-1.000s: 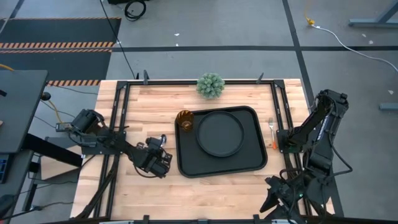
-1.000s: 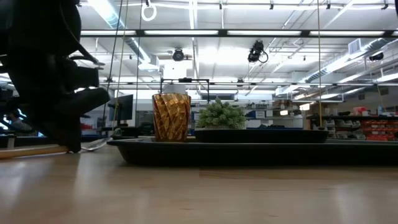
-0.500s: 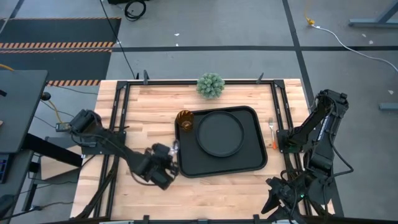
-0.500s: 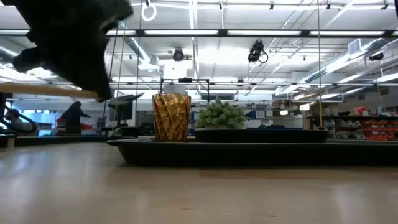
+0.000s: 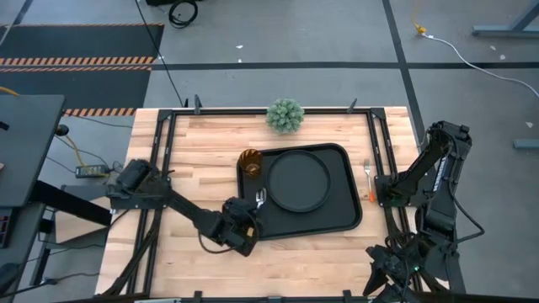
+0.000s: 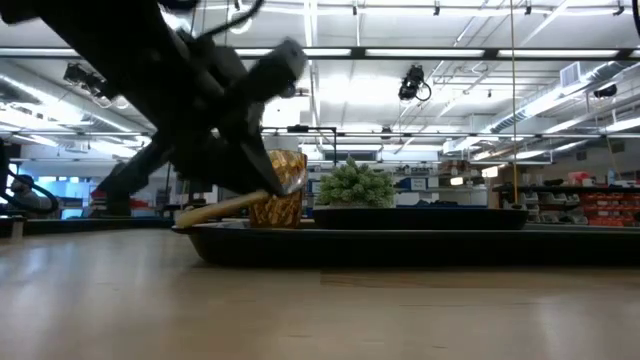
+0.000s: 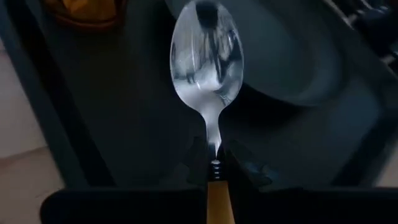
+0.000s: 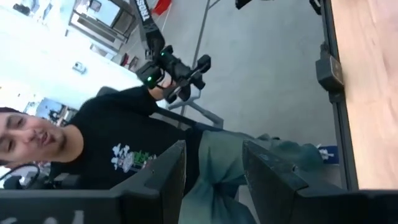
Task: Pick and place plate/cup/fork/spoon on tray
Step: Put the orange spoon on the black serving tray to the left of the black plate
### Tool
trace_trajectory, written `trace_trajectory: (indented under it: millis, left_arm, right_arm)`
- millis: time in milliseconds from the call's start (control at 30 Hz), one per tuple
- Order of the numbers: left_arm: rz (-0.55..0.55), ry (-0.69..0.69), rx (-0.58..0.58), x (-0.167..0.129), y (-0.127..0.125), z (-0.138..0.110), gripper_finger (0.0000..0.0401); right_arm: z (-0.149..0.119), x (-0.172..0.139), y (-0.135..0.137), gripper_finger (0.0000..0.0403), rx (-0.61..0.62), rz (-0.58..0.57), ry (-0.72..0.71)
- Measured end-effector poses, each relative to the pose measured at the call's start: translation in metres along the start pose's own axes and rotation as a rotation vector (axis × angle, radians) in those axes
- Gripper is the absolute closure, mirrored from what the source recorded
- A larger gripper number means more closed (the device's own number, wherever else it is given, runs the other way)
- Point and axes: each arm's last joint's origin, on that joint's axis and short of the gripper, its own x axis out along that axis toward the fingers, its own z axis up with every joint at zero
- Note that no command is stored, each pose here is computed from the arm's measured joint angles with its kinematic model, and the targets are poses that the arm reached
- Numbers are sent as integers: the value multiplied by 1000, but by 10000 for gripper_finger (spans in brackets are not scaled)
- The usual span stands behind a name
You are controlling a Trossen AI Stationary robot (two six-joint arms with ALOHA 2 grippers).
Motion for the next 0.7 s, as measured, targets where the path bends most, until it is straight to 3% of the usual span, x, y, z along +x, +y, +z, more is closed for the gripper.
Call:
trace_trajectory:
  millis: [333, 500, 700]
  left_arm:
    - [92, -85, -115, 27, 9, 17, 389]
    - [112, -72, -102, 32, 10, 21, 399]
    - [107, -48, -75, 28, 9, 20, 383]
  right_arm:
    - [-18, -8, 8, 239, -35, 8, 15]
    - [-23, -11, 10, 239, -45, 1, -3]
    - [-27, -13, 12, 239, -47, 5, -8]
